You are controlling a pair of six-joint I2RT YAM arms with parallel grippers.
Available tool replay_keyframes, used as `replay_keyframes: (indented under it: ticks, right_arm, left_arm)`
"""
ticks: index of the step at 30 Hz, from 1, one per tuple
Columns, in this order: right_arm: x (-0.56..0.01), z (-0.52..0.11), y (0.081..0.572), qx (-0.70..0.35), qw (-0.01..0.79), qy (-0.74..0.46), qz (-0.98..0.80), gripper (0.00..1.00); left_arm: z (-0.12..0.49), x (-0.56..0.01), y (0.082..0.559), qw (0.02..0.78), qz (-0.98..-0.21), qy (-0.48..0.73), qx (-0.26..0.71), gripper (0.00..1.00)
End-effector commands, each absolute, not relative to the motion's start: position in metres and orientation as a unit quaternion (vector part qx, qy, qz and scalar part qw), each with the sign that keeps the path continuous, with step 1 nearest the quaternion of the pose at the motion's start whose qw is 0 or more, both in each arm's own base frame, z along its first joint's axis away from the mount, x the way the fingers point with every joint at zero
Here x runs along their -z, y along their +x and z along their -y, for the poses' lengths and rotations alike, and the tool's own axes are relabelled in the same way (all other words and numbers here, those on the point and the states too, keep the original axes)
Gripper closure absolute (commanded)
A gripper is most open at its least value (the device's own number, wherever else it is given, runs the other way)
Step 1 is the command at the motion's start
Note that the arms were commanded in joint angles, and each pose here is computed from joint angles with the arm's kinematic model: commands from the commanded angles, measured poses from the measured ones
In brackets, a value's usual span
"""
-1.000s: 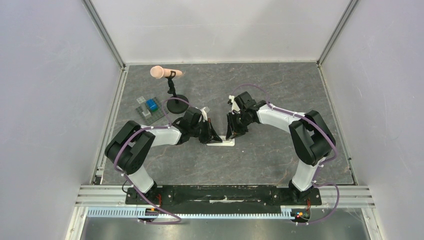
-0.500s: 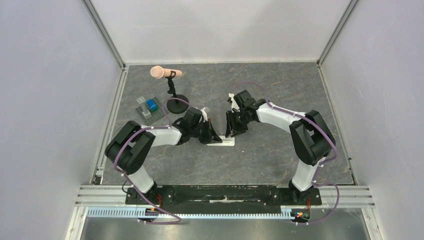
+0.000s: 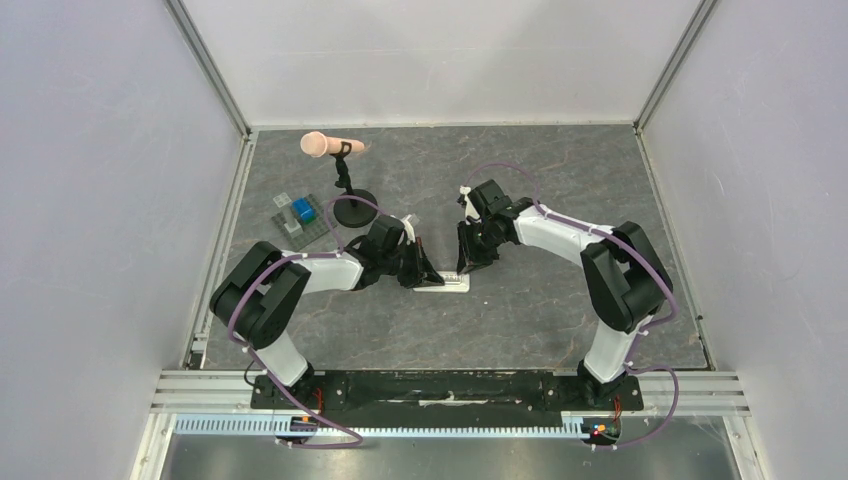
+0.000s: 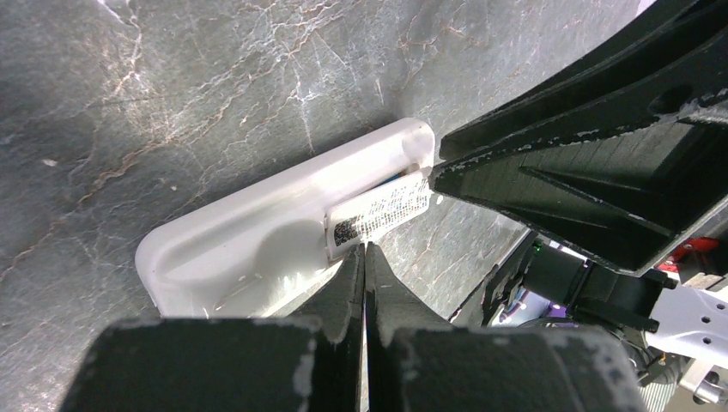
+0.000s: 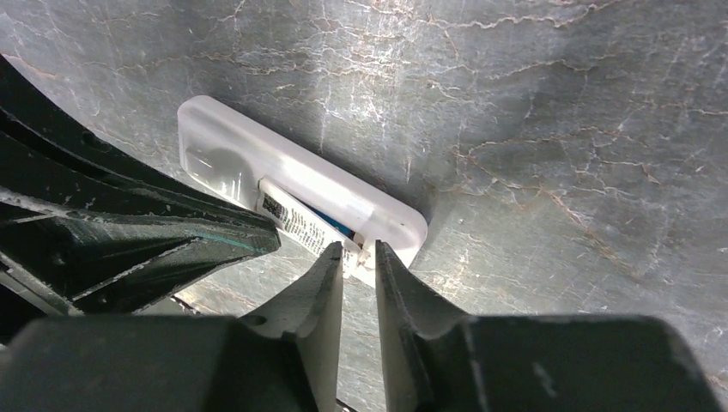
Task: Load the batteries into the remote control
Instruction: Load the battery cover into the remote control.
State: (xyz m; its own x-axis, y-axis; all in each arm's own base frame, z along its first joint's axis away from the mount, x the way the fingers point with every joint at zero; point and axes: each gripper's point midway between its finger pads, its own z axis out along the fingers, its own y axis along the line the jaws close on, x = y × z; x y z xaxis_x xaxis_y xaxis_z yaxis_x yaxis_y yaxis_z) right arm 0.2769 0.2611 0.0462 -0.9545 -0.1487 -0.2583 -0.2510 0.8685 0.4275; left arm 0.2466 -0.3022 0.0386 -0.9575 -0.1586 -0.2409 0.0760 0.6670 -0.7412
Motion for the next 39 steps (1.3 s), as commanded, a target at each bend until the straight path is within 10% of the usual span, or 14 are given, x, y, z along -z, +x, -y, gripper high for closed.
replay_keyframes:
  ticks: [1, 39]
  right_arm:
    - [-0.060, -0.260, 0.275, -0.239, 0.128, -0.106, -0.957, 0.80]
    - [-0.035, -0.273, 0.254, -0.310, 0.129, -0.043, -0.941, 1.00]
  left_arm:
    - [0.283, -0.012, 0.243, 0.148, -0.924, -0.028, 0.352, 0.98]
    - [0.312, -0.048, 0.263, 0.188, -0.871, -0.031, 0.452, 0.86]
